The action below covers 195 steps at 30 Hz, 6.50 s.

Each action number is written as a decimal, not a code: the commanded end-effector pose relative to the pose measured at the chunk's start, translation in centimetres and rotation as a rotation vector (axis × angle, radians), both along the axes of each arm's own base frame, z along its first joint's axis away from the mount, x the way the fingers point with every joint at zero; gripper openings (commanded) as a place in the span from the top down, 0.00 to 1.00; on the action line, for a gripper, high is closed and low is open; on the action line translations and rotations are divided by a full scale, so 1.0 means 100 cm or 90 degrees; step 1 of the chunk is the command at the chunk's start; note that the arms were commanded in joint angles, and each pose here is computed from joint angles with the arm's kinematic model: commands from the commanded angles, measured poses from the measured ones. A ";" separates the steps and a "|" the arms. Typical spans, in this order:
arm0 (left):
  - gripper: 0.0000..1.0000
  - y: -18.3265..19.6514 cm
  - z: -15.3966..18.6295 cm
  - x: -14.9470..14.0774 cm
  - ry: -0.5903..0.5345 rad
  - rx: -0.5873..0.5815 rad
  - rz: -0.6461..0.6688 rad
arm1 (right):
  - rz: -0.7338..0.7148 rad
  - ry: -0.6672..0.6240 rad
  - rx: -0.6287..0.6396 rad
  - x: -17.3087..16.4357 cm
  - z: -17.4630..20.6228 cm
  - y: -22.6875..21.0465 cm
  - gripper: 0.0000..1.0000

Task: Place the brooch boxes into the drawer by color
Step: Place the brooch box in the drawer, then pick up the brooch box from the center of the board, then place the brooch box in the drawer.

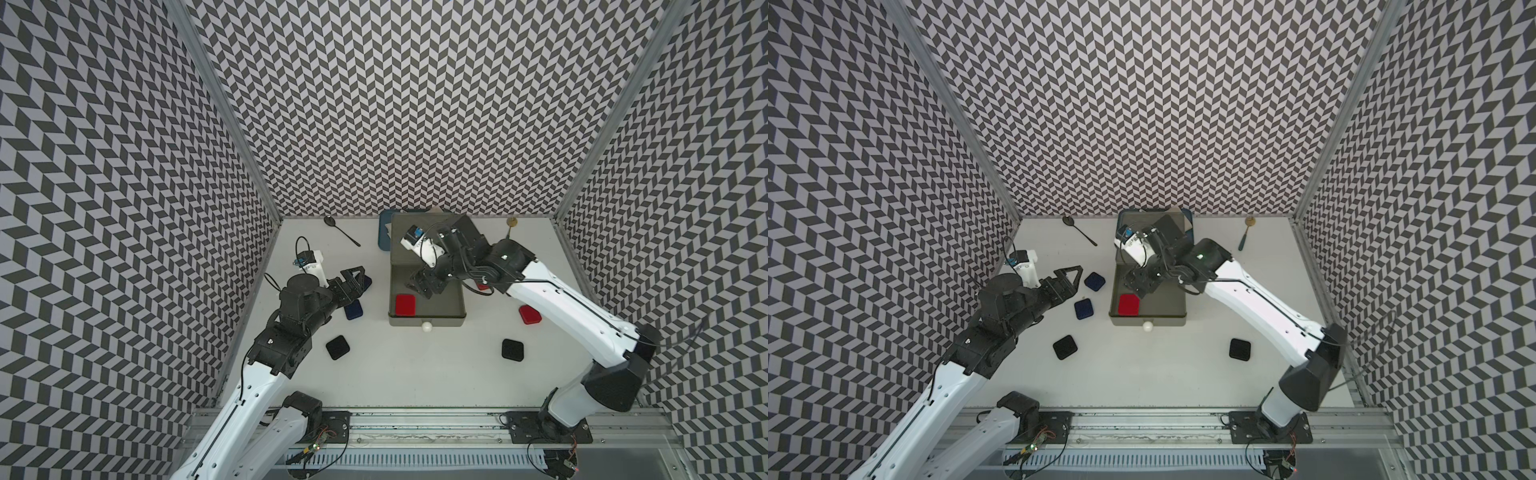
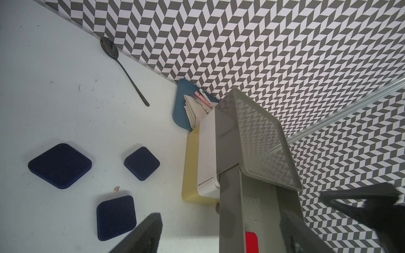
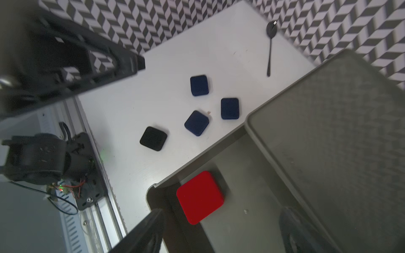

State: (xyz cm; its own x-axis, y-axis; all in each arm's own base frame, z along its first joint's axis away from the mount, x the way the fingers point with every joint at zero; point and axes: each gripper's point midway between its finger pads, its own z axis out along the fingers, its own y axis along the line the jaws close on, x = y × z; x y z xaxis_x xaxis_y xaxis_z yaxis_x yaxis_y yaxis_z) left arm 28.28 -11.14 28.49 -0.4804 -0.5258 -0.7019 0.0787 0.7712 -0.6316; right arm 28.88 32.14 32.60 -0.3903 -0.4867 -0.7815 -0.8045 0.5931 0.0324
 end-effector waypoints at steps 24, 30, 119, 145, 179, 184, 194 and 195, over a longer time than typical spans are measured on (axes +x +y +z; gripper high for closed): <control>0.08 -0.039 0.017 0.005 -0.072 0.006 -0.147 | -0.542 0.193 0.003 0.120 -0.121 -0.255 0.07; 0.07 -0.037 0.012 0.000 -0.077 -0.010 -0.145 | -0.498 0.259 -0.076 0.134 -0.169 -0.251 0.08; 0.07 -0.037 0.004 0.010 -0.075 -0.006 -0.133 | -0.500 0.246 -0.141 0.147 -0.176 -0.228 0.52; 0.07 -0.028 0.014 0.002 -0.082 0.001 -0.114 | -0.124 0.041 -0.003 0.031 0.022 -0.045 0.51; 0.07 -0.023 0.006 -0.004 -0.077 0.017 -0.105 | 0.016 -0.030 -0.221 0.029 -0.075 0.031 0.50; 0.07 -0.022 0.004 -0.004 -0.078 0.015 -0.103 | 0.049 -0.011 -0.221 0.022 -0.086 0.038 0.50; 0.07 -0.020 0.004 -0.004 -0.080 0.020 -0.099 | 0.046 -0.001 -0.239 0.028 -0.103 0.043 0.50; 0.07 -0.020 0.004 -0.004 -0.079 0.021 -0.099 | 0.044 0.001 -0.242 0.029 -0.105 0.043 0.50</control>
